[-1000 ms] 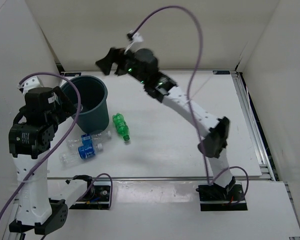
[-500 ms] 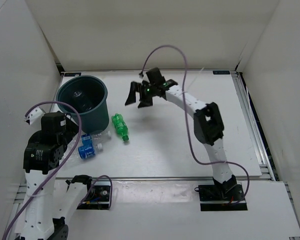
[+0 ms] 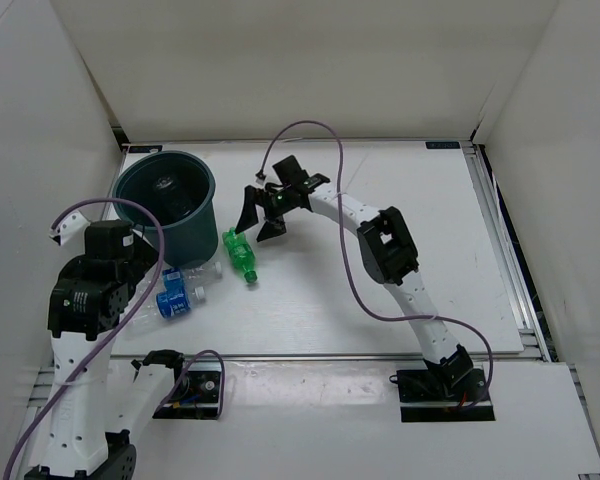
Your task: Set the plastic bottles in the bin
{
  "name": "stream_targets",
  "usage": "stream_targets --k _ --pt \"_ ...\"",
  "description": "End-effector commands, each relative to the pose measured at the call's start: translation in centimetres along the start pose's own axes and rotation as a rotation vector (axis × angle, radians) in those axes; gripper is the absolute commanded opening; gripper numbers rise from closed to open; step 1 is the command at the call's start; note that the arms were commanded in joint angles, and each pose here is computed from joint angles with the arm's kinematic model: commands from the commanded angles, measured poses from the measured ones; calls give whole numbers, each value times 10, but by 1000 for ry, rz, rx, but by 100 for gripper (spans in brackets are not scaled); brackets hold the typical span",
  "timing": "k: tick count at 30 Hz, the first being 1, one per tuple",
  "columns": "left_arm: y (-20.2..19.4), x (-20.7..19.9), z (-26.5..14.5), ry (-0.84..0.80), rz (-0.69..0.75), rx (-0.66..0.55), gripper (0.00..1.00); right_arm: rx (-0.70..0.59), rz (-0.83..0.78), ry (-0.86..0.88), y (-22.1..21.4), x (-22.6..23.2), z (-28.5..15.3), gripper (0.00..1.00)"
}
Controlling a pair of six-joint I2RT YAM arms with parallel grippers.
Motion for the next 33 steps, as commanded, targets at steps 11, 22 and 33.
stream_targets --k 11,22,33 --pt "-8 19 -32 -97 -9 -15 100 98 112 -26 -13 -34 47 68" --pt "-38 25 -23 -88 -145 16 100 -67 20 -76 -56 34 -76 29" --pt "-68 11 -5 -95 -400 164 100 -622 -383 352 -22 245 -166 24"
Point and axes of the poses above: each gripper's point midway between its finger pads, its own z axis out along the fingers, its own x axis along the line the jaws close on, y = z × x, the point moved 10 cm from there along -z, back along the fingers, and after that the axes turned 13 degrees about z, right-handed, at the moved point
